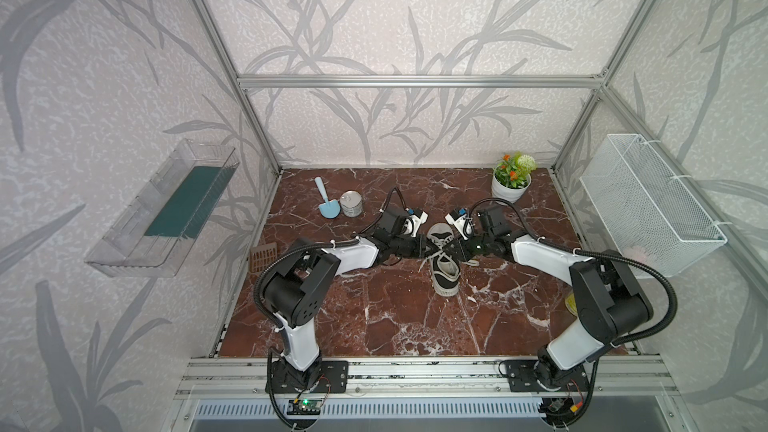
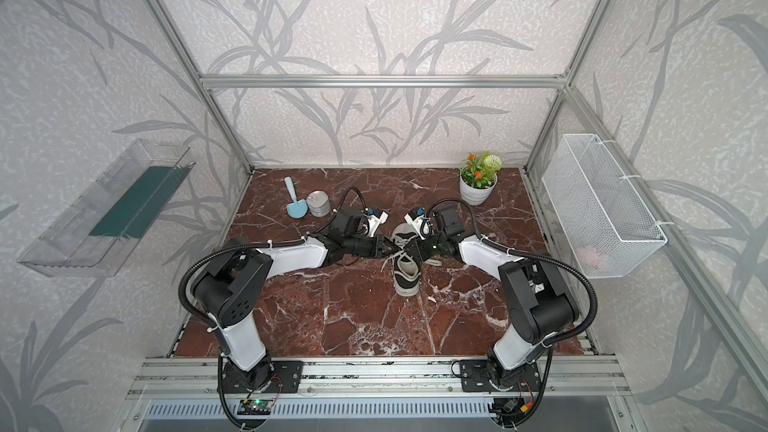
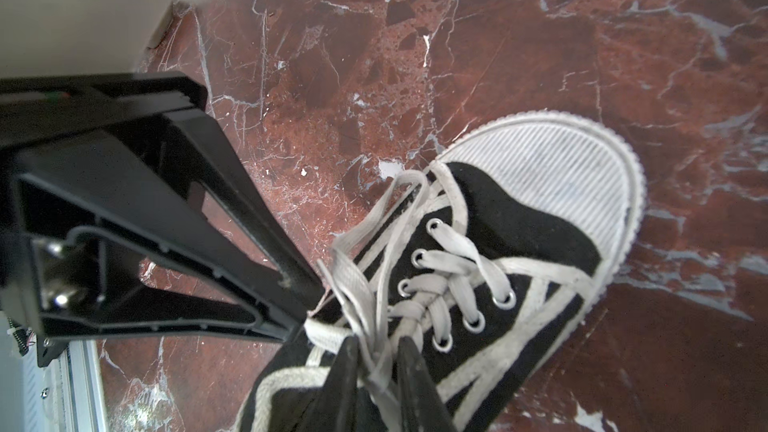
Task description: Tie the shoes
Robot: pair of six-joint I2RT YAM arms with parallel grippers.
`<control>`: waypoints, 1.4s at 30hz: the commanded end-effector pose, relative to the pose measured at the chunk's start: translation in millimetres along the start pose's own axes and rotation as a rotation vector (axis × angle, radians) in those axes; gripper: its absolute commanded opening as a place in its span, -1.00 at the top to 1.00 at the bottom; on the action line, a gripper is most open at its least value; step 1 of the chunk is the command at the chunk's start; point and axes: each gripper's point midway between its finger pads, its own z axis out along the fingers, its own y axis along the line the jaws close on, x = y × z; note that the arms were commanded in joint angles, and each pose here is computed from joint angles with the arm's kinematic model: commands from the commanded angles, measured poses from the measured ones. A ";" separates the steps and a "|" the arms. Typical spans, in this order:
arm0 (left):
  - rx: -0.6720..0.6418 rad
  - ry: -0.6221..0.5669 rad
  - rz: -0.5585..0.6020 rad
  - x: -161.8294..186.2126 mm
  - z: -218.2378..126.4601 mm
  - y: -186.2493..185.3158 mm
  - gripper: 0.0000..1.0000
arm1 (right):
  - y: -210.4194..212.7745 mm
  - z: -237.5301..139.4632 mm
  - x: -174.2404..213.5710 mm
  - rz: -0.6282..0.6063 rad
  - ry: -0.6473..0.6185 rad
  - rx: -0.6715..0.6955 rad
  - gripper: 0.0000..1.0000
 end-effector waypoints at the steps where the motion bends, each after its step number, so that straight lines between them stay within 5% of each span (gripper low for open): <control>1: 0.031 -0.029 0.009 -9.1 1.5 -8.0 0.64 | 5.2 -0.6 0.0 -0.003 -0.001 -0.016 0.60; 10: 0.024 -0.023 0.008 -10.7 4.5 -6.9 0.64 | 5.5 -1.2 0.2 -0.004 0.000 -0.015 0.61; 14: 0.012 -0.018 0.008 -9.2 4.7 -4.8 0.89 | 5.7 -1.7 0.0 -0.004 0.000 -0.015 0.61; 21: -0.004 -0.037 0.016 -10.6 -0.1 -3.2 0.31 | 6.2 -2.0 -0.4 -0.004 0.002 -0.016 0.61; 25: -0.023 -0.043 0.014 -10.4 -1.2 2.2 0.15 | 6.5 -2.1 -1.0 -0.005 0.001 -0.018 0.61; 42: 0.026 -0.056 0.010 -24.6 9.2 -4.5 0.26 | 7.0 -2.1 -0.8 -0.002 0.004 -0.021 0.61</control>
